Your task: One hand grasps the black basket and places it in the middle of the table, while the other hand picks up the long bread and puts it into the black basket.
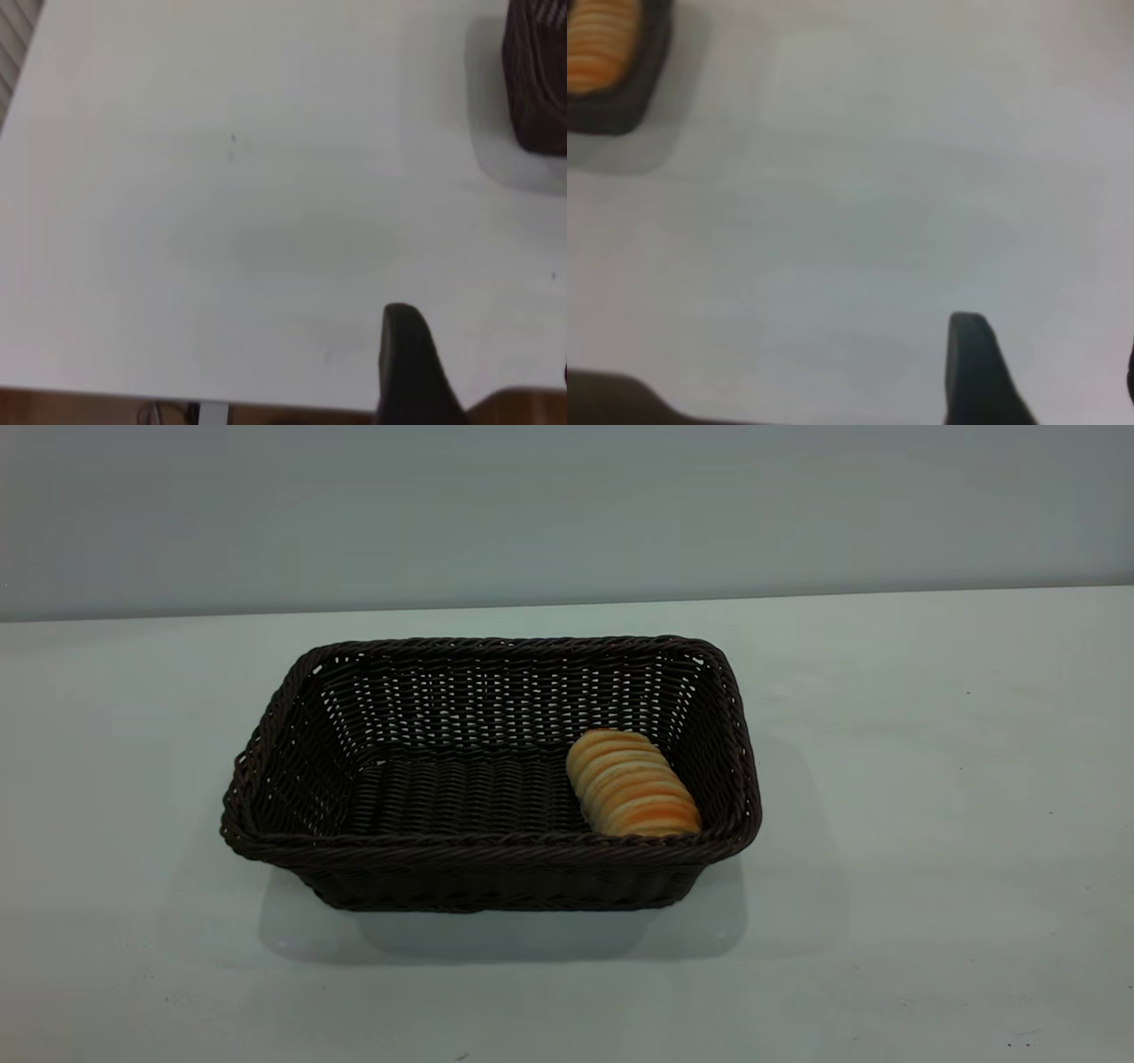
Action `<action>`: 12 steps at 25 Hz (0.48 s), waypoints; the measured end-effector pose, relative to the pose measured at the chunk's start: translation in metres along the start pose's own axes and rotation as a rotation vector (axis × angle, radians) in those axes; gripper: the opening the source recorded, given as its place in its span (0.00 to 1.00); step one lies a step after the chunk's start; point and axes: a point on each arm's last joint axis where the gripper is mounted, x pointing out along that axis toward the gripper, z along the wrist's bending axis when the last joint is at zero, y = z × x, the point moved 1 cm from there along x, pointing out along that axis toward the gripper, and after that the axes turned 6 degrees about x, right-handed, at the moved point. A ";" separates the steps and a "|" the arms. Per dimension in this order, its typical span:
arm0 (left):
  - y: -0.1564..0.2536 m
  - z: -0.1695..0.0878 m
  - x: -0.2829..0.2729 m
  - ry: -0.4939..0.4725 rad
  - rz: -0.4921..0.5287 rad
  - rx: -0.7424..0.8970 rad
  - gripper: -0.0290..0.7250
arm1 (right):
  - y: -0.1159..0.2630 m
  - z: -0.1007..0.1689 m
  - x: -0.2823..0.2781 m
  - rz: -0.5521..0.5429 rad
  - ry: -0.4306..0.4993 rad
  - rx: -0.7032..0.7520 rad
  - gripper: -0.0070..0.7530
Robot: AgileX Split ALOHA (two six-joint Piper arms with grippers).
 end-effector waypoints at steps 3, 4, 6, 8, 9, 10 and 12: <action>0.001 0.000 -0.001 -0.011 -0.012 -0.010 0.67 | 0.000 0.000 0.000 -0.001 0.014 0.011 0.48; 0.001 0.000 -0.001 -0.011 -0.012 -0.010 0.67 | 0.000 0.000 0.000 -0.001 0.015 0.011 0.47; 0.001 0.000 -0.001 -0.011 -0.012 -0.010 0.67 | 0.000 0.000 0.000 -0.001 0.015 0.012 0.45; 0.001 0.000 -0.001 -0.011 -0.012 -0.010 0.67 | 0.000 0.000 0.000 -0.001 0.015 0.012 0.43; 0.001 0.000 -0.001 -0.011 -0.012 -0.010 0.67 | 0.000 0.000 0.000 -0.001 0.015 0.012 0.42; 0.001 0.000 -0.001 -0.011 -0.012 -0.010 0.67 | 0.000 0.000 0.000 -0.001 0.015 0.012 0.41; 0.001 0.000 -0.001 -0.011 -0.012 -0.010 0.67 | 0.000 0.000 0.000 -0.001 0.015 0.012 0.38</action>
